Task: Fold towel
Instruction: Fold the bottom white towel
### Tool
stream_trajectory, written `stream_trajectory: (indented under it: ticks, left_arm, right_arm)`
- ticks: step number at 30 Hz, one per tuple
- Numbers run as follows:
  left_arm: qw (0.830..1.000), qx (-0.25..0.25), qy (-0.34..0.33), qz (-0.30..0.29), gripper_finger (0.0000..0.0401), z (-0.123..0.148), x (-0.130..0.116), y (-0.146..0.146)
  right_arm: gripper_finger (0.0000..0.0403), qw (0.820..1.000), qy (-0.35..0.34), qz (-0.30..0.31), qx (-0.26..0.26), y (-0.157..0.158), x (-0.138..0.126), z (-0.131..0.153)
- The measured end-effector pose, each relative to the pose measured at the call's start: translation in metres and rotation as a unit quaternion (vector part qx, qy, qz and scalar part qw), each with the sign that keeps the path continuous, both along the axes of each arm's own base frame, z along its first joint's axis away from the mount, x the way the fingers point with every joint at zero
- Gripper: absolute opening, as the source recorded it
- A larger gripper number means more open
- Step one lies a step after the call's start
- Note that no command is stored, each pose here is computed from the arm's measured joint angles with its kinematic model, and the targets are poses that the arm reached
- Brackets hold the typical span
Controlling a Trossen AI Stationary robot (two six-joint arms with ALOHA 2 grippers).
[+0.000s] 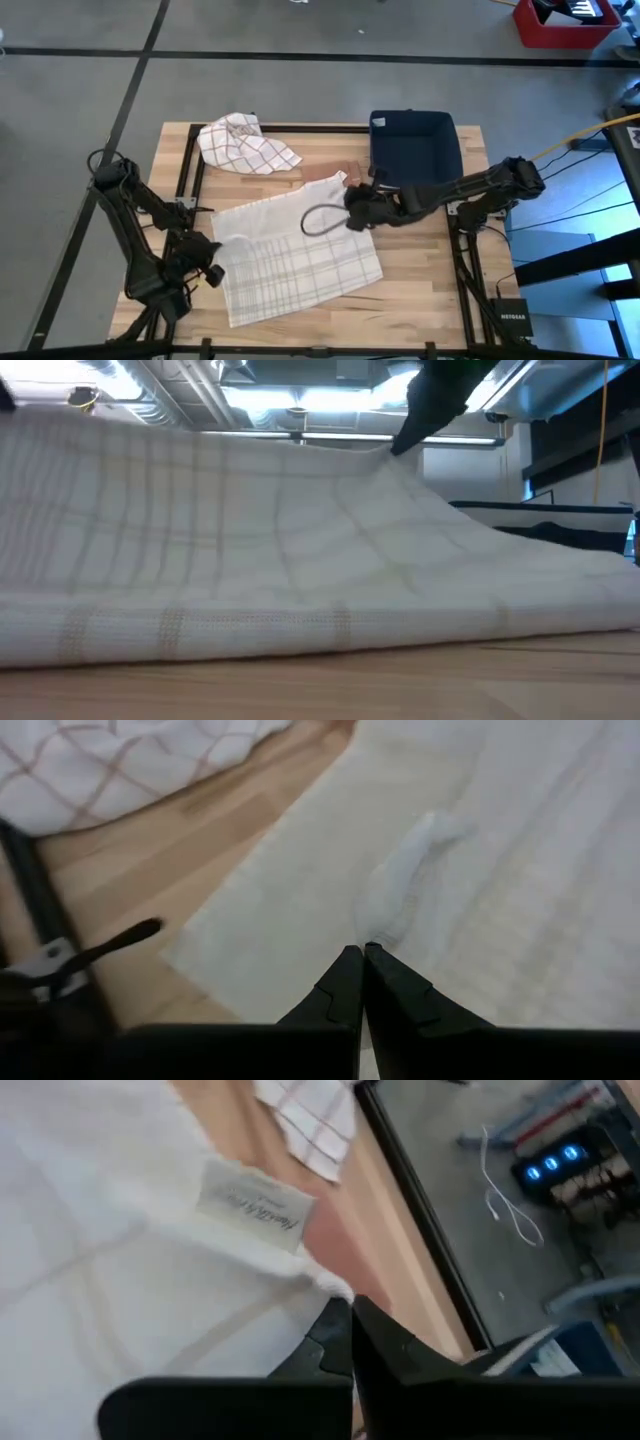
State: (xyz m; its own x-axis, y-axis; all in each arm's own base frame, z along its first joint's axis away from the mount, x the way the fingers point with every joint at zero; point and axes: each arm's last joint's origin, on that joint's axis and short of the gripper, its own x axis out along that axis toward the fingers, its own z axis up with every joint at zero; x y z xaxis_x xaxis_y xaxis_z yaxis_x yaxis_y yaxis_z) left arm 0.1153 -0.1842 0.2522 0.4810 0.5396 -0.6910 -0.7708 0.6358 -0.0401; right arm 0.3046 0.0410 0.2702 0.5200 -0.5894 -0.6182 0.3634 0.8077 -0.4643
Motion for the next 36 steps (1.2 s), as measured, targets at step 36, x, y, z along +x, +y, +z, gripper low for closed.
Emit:
stream_trajectory:
  ticks: [36]
  left_arm:
    - [0.961,0.164,0.221,-0.014,0.0000,-0.071,-0.019,0.054]
  right_arm:
    - [0.0001,0.994,0.071,-0.058,0.061,-0.101,0.049,-0.075]
